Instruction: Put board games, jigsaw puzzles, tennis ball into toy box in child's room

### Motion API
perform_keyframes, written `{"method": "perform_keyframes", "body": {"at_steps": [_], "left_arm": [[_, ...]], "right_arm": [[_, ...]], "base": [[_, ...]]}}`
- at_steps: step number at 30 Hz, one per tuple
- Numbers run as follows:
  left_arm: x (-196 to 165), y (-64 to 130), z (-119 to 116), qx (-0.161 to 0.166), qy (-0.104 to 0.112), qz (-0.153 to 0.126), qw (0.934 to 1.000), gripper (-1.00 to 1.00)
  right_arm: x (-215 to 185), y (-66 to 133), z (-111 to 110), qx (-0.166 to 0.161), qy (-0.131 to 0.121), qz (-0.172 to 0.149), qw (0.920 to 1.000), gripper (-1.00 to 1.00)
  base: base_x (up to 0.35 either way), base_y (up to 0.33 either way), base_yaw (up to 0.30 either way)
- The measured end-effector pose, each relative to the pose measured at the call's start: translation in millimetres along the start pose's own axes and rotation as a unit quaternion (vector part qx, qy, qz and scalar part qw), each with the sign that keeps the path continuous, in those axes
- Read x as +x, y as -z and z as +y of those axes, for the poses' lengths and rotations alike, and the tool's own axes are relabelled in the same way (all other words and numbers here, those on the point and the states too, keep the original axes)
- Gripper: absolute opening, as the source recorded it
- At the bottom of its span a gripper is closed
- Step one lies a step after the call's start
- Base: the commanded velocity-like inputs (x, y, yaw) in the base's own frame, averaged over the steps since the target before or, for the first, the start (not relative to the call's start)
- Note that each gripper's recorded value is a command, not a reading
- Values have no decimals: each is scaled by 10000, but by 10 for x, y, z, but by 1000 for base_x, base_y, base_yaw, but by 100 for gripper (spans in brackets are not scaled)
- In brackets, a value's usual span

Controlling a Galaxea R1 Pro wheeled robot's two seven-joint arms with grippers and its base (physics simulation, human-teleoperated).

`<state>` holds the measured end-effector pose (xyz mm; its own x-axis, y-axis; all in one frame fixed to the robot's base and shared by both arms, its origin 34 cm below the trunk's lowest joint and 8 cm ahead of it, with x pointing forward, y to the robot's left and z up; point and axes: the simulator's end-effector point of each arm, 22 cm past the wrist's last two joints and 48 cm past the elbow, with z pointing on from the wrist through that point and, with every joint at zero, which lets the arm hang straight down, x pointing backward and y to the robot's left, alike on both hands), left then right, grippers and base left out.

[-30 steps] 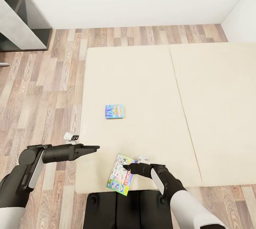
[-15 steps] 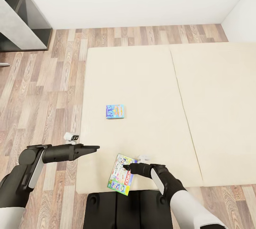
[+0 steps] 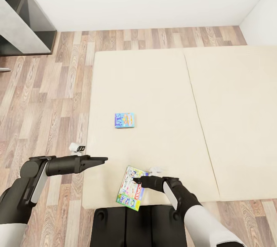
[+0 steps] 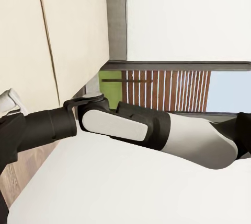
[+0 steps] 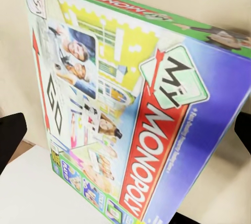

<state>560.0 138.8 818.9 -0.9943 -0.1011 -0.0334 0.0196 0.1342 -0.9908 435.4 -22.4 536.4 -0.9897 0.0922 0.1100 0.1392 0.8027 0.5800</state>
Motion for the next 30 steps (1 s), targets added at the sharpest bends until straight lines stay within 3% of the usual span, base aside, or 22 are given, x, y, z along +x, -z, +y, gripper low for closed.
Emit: {"method": "perform_keyframes", "body": {"at_steps": [30], "left_arm": [[0,3,0,-3,-3,2,10000,100]], "right_arm": [[31,-5,-12,17,21,34,10000,100]], "base": [[0,18,0]]}}
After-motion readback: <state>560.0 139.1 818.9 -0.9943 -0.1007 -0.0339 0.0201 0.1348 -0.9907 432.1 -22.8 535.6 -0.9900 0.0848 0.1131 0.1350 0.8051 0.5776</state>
